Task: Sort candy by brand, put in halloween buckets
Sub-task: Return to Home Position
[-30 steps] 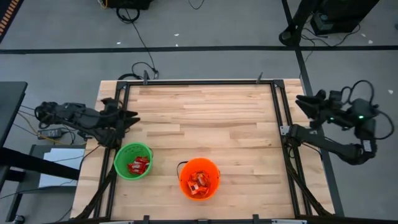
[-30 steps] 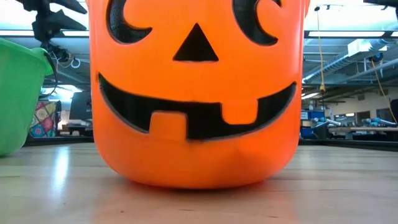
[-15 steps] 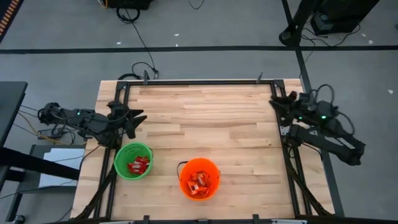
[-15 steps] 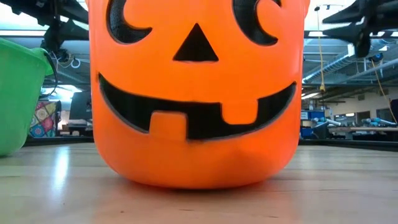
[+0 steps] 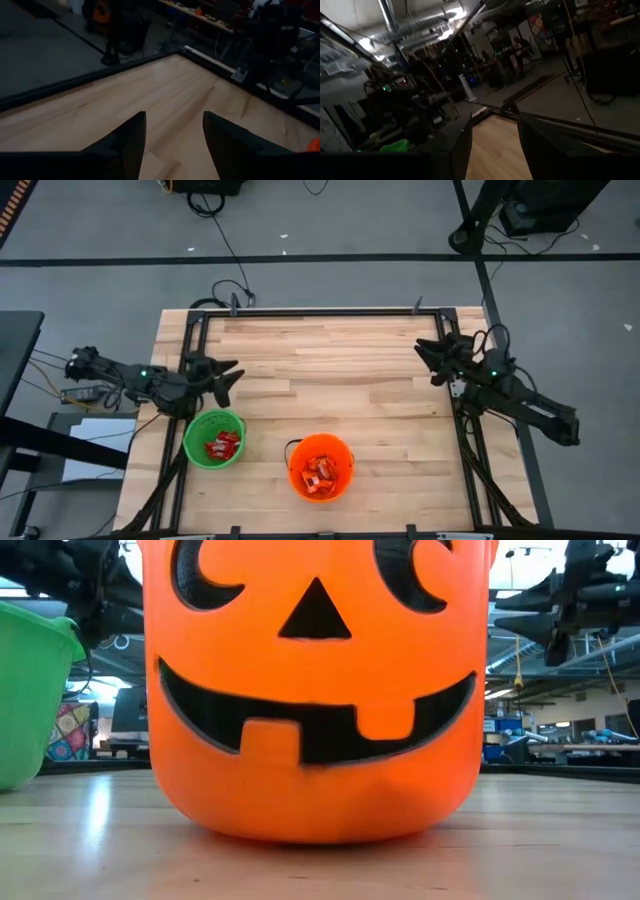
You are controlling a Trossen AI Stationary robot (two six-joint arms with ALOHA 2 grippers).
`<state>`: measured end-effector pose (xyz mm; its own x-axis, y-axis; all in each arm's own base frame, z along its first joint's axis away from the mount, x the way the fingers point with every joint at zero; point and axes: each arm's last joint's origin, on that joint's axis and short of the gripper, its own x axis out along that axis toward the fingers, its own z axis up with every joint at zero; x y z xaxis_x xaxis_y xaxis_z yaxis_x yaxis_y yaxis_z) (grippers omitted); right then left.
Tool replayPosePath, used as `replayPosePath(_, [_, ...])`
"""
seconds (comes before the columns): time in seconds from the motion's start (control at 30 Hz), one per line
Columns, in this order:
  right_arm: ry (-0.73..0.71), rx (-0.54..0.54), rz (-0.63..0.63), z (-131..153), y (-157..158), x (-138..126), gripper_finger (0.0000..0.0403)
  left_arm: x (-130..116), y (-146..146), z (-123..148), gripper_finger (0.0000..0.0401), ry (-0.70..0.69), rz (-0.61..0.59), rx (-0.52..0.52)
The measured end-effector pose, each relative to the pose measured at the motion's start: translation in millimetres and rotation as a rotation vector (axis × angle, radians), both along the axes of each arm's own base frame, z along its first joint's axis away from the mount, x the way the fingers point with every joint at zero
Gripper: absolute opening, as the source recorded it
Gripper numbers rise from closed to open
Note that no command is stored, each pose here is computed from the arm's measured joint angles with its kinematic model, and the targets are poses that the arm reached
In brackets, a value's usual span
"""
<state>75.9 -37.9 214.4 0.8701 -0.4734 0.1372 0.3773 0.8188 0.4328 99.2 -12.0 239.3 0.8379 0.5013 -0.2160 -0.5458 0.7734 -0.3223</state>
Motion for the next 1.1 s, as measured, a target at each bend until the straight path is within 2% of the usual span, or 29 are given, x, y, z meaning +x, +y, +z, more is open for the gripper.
replayPosePath(0.2, [-0.007, 0.008, 0.002, -11, -2, 4, 0.017, -14, 3, -13, 0.0202, -0.026, -0.026, -0.077])
replayPosePath(0.33, [0.002, 0.025, 0.016, -16, -2, 5, 0.017, -29, 7, -13, 0.0202, -0.093, -0.053, -0.126])
replayPosePath(0.47, [-0.022, 0.017, 0.054, -21, -2, 8, 0.017, -38, 8, -10, 0.0202, -0.131, -0.153, -0.118])
replayPosePath(0.6, [-0.021, 0.017, 0.076, -29, -3, 10, 0.017, -45, 10, -16, 0.0202, -0.085, -0.182, -0.116])
replayPosePath(0.83, [0.008, 0.022, 0.142, -38, -2, 13, 0.017, -38, 4, -33, 0.0202, -0.029, -0.282, -0.142])
replayPosePath(1.0, [-0.031, -0.044, 0.198, -32, 1, 12, 0.017, -22, -6, -50, 0.0202, -0.093, -0.405, -0.101])
replayPosePath(1.1, [-0.071, -0.084, 0.22, -27, 2, 12, 0.017, -13, -12, -65, 0.0202, -0.16, -0.485, -0.11])
